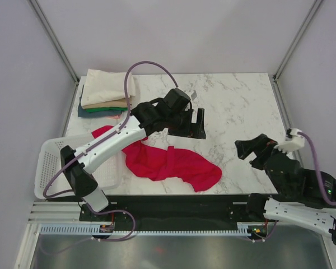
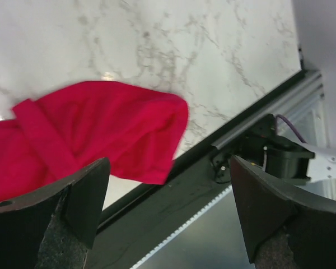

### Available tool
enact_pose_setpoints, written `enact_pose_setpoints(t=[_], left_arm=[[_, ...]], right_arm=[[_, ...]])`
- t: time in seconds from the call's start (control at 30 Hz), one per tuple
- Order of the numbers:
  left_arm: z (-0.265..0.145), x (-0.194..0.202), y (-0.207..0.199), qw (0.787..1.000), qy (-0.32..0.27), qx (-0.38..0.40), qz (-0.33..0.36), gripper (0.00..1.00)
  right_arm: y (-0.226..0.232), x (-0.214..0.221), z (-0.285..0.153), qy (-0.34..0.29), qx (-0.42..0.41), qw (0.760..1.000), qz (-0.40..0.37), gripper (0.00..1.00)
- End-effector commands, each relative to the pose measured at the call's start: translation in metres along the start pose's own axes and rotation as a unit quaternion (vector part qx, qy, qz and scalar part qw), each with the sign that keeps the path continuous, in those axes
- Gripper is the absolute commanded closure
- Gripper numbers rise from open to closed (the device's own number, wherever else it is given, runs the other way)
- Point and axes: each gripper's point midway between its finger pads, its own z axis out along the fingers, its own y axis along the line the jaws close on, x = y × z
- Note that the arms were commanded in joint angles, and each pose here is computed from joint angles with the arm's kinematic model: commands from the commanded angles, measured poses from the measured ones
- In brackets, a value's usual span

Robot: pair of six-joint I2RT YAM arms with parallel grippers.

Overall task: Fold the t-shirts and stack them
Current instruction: Move the tshirt to the center of the board

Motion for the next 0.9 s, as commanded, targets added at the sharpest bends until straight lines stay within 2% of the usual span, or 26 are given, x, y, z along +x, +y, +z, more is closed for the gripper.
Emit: enact_pose_setpoints(t=[0.0, 0.03, 0.07, 0.1, 0.13, 0.17, 0.27, 0.3, 0.33, 0.4, 0.43, 0.5, 0.57, 0.77, 0.87], left_arm=[[-0.089, -0.054, 0.020, 0.985, -0.163, -0.051, 0.018, 0.06], [-0.096, -0.050, 0.035, 0.983, -0.169, -0.072, 0.013, 0.06], [-0.128, -0.053, 0.040, 0.976, -0.205, -0.071, 0.007, 0.06], [-0.142, -0.057, 0.059, 0.968, -0.231, -0.099, -0.005, 0.06], [-0.143, -0.046, 0.079, 0.965, -0.230, -0.123, -0.013, 0.06], [-0.176, -0.042, 0.086, 0.956, -0.269, -0.117, -0.024, 0.06], [-0.197, -0.022, 0.130, 0.937, -0.305, -0.168, -0.040, 0.06], [-0.225, -0.016, 0.140, 0.921, -0.346, -0.176, -0.043, 0.05], [-0.218, -0.003, 0.155, 0.918, -0.344, -0.193, -0.042, 0.05], [-0.242, 0.008, 0.163, 0.898, -0.397, -0.183, -0.045, 0.04], [-0.231, 0.019, 0.174, 0.900, -0.390, -0.191, -0.044, 0.04], [-0.241, 0.030, 0.179, 0.890, -0.418, -0.177, -0.049, 0.04], [-0.231, 0.043, 0.192, 0.890, -0.411, -0.191, -0.048, 0.04], [-0.221, 0.068, 0.232, 0.874, -0.404, -0.265, -0.056, 0.03], [-0.218, 0.073, 0.234, 0.873, -0.410, -0.255, -0.072, 0.04]], right_arm=[[0.027, 0.074, 0.025, 0.111, 0.000, 0.992, -0.067, 0.02], [0.043, 0.084, 0.033, 0.120, -0.016, 0.990, -0.072, 0.02], [0.049, 0.106, 0.046, 0.142, -0.003, 0.985, -0.098, 0.02], [0.057, 0.120, 0.051, 0.163, -0.008, 0.981, -0.107, 0.02], [0.070, 0.128, 0.058, 0.166, -0.018, 0.980, -0.105, 0.02], [0.076, 0.144, 0.070, 0.178, -0.007, 0.975, -0.130, 0.02], [0.101, 0.173, 0.098, 0.196, -0.008, 0.968, -0.159, 0.05], [0.108, 0.182, 0.104, 0.208, -0.010, 0.964, -0.165, 0.06], [0.115, 0.189, 0.114, 0.211, -0.010, 0.963, -0.166, 0.07], [0.114, 0.210, 0.142, 0.228, 0.009, 0.956, -0.186, 0.13], [0.123, 0.219, 0.151, 0.241, -0.008, 0.954, -0.177, 0.15], [0.115, 0.237, 0.179, 0.262, 0.005, 0.948, -0.180, 0.20], [0.119, 0.255, 0.200, 0.283, -0.009, 0.945, -0.166, 0.23], [0.109, 0.285, 0.243, 0.312, 0.007, 0.935, -0.168, 0.30], [0.103, 0.290, 0.259, 0.315, 0.005, 0.935, -0.160, 0.36]])
